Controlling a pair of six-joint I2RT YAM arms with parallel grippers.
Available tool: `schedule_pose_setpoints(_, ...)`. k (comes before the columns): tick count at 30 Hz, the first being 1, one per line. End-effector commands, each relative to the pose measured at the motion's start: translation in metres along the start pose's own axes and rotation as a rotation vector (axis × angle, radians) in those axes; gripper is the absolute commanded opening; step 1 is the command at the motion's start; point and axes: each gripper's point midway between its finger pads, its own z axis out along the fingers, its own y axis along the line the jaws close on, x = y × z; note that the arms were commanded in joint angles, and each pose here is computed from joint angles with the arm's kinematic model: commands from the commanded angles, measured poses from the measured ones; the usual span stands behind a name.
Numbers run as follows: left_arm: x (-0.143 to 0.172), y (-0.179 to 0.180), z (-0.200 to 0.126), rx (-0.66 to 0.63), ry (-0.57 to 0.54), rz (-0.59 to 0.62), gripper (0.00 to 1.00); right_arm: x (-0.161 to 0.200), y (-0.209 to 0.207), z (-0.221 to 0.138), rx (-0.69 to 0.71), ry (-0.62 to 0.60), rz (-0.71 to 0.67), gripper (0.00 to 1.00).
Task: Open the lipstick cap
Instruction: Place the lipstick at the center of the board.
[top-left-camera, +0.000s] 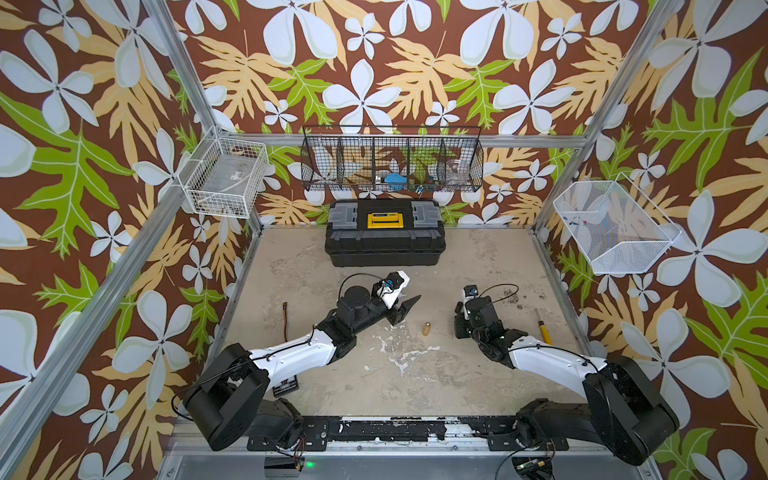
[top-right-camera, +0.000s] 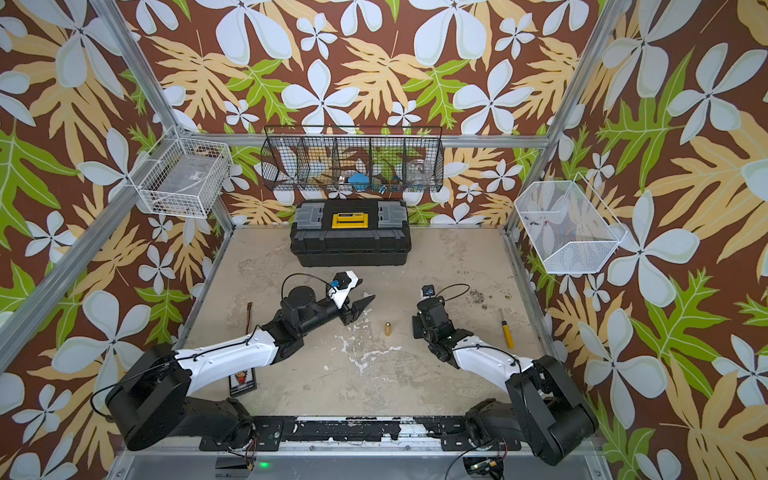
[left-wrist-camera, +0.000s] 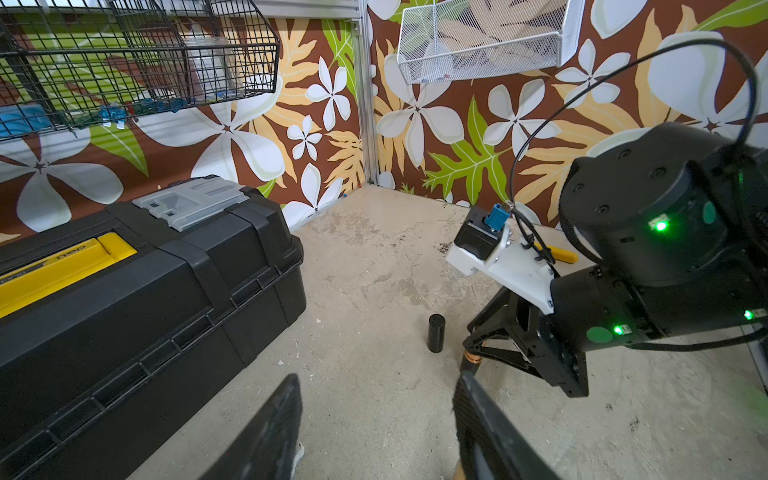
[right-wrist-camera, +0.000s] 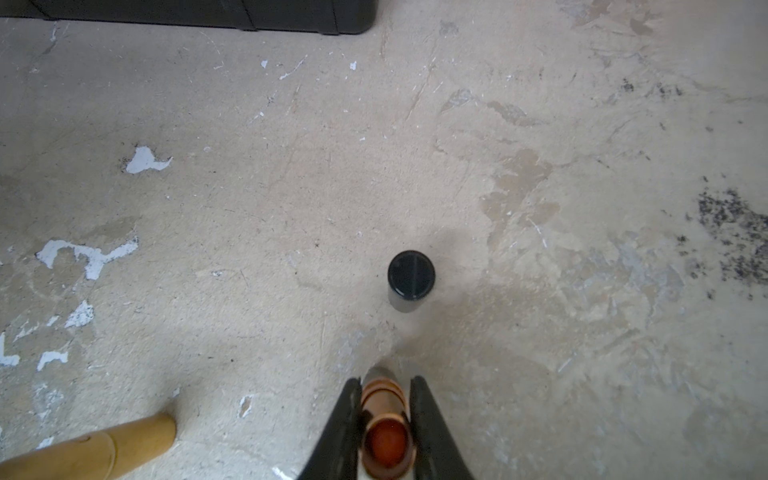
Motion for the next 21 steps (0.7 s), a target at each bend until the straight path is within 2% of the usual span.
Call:
schedule_pose_setpoints(1, -0.007, 0.001, 0.0, 0.001, -0.026, 0.003, 0.6, -0.003, 0.0, -0.002, 0.002, -0.006, 0.006, 0.29)
schedule_pose_setpoints(10, -0.005, 0.0, 0.001, 0.004, -0.015, 0.009, 0.61, -0.009, 0.004, -0.003, -0.016, -0.003, 0.003, 0.42)
schedule_pose_setpoints(21, -0.006, -0.002, 0.002, 0.016, -0.019, 0.01, 0.61, -0.02, 0.007, -0.012, -0.03, -0.023, 0.008, 0.45)
